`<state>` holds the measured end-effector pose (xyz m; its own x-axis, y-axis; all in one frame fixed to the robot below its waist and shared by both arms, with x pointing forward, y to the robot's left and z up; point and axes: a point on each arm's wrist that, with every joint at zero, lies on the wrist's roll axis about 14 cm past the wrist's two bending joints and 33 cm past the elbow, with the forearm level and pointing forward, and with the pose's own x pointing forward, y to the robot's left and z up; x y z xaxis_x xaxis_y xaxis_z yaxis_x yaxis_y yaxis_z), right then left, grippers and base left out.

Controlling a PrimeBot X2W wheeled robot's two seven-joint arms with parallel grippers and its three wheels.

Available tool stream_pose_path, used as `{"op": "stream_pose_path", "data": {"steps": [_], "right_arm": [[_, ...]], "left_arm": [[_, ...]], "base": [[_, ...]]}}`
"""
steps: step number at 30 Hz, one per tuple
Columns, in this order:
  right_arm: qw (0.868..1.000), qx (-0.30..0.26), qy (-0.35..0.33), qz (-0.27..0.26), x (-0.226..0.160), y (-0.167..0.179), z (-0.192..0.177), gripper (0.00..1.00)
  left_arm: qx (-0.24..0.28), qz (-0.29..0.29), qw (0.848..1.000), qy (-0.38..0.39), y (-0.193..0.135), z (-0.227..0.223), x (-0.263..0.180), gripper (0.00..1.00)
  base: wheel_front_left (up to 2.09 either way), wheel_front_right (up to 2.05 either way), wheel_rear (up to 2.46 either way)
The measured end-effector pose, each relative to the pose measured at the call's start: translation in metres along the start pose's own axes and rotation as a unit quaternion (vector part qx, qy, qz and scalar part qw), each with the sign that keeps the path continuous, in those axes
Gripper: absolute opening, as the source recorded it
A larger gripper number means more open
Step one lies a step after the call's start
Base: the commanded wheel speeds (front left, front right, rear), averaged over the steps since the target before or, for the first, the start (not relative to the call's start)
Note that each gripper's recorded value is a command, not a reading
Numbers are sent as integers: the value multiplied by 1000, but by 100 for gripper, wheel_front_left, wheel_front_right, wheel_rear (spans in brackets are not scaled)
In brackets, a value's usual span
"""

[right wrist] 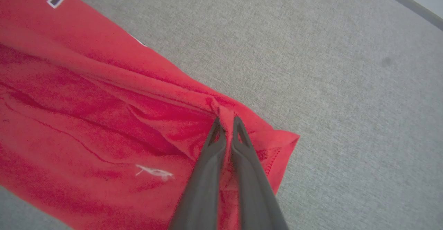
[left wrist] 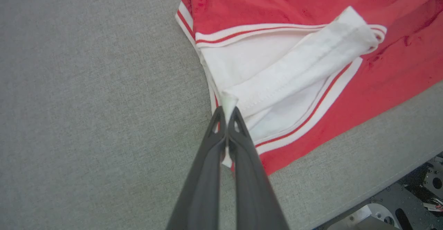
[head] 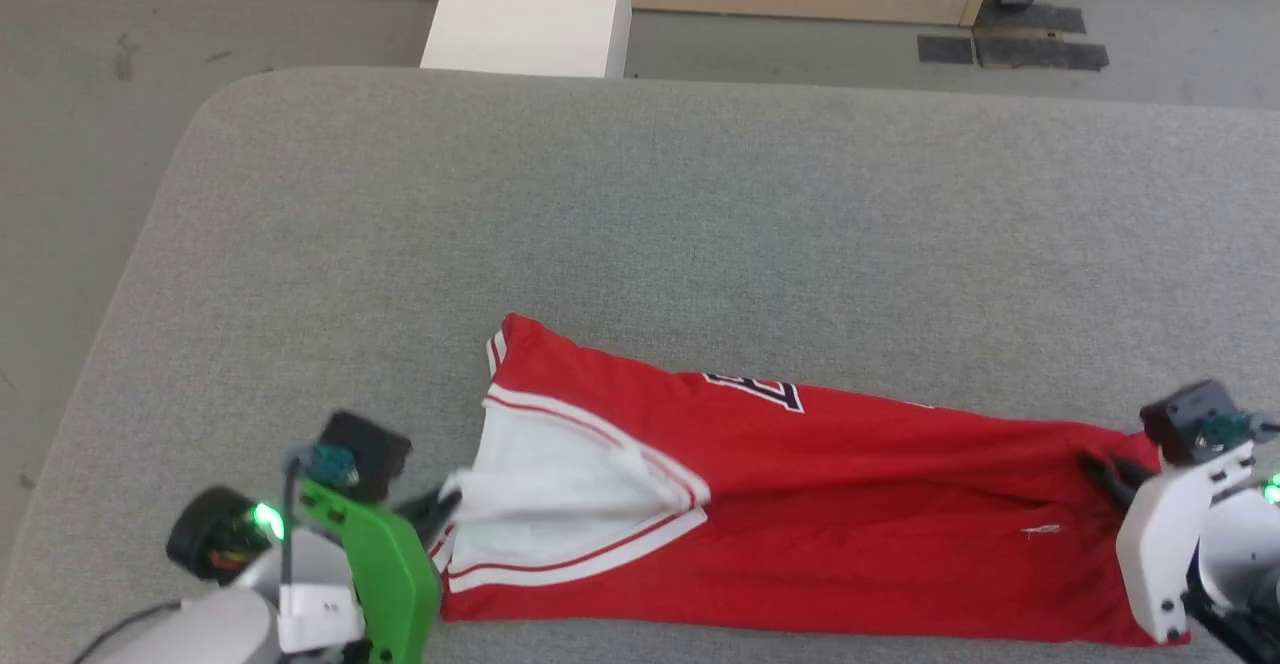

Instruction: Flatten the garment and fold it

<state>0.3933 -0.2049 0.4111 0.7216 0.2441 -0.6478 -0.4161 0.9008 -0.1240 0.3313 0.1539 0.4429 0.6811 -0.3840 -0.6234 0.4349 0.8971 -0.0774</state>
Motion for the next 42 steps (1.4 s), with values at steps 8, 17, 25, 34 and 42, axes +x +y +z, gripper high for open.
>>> {"op": "stream_pose_path", "data": {"steps": [8, 17, 25, 34, 42], "right_arm": [[996, -21, 85, 17, -4, 7, -36, 0], [992, -37, 114, 32, 1, 15, -47, 43], [994, -22, 99, 40, -9, 23, -36, 100], [999, 14, 35, 19, -36, 9, 12, 100], [992, 125, -18, -27, -52, -4, 26, 100]], "left_arm": [[-13, -13, 997, 75, -2, -47, 11, 0], [-13, -30, 994, 103, -6, -68, 26, 0], [-9, -42, 999, 34, -16, -48, 30, 100], [-8, -43, 990, -134, -20, 28, 11, 100], [-11, 47, 949, -313, 9, 92, -20, 100]], "base": [[0, 0, 0], [0, 0, 0], [0, 0, 0], [0, 0, 0], [0, 0, 0]]}}
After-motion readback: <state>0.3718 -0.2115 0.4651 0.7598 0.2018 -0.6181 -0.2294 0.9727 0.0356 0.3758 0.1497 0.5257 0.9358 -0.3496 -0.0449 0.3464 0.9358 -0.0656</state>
